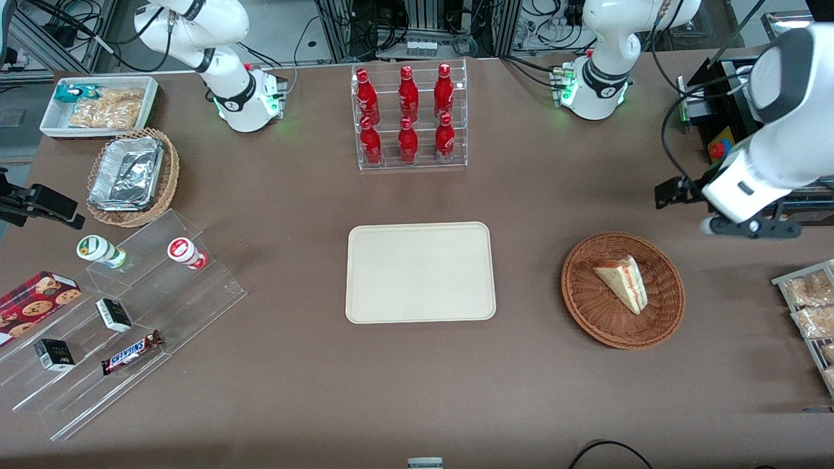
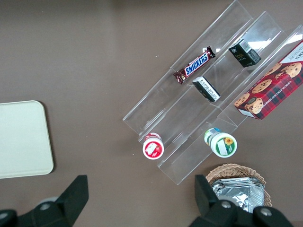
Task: Place sandwich from basket to tray
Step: 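Move the left gripper down over the sandwich in the round wicker basket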
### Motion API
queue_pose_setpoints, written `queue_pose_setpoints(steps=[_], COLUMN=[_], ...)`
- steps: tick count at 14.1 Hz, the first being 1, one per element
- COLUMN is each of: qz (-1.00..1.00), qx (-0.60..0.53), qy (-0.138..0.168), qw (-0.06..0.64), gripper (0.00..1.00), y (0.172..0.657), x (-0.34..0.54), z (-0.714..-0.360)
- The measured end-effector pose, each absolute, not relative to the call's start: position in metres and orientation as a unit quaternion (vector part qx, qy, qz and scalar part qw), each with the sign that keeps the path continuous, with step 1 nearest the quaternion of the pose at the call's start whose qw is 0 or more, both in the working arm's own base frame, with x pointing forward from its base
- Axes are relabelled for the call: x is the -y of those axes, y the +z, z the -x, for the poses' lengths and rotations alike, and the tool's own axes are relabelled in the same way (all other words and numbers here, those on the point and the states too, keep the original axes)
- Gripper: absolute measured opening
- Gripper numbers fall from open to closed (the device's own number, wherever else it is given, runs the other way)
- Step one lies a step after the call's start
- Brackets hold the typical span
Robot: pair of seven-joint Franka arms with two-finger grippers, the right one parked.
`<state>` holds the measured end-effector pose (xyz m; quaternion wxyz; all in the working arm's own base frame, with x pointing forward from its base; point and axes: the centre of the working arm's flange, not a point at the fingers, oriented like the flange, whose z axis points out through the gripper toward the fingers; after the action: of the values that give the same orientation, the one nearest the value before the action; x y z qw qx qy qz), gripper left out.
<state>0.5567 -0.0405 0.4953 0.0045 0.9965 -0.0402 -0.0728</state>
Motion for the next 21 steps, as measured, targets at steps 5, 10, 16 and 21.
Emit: queue_pose_setpoints(steps=[5, 10, 16, 21], qz=[-0.999, -0.981, -0.946, -0.934], qx=[-0.03, -0.192, -0.325, -0.357], qy=[-0.043, -0.023, -0.01, -0.022], qw=[0.006, 0.009, 0.018, 0.017], gripper=[1.0, 1.0, 1.0, 1.0], y=[0.386, 0.342, 0.293, 0.251], x=[0.032, 0.032, 0.035, 0.036], z=[-0.558, -0.567, -0.579, -0.577])
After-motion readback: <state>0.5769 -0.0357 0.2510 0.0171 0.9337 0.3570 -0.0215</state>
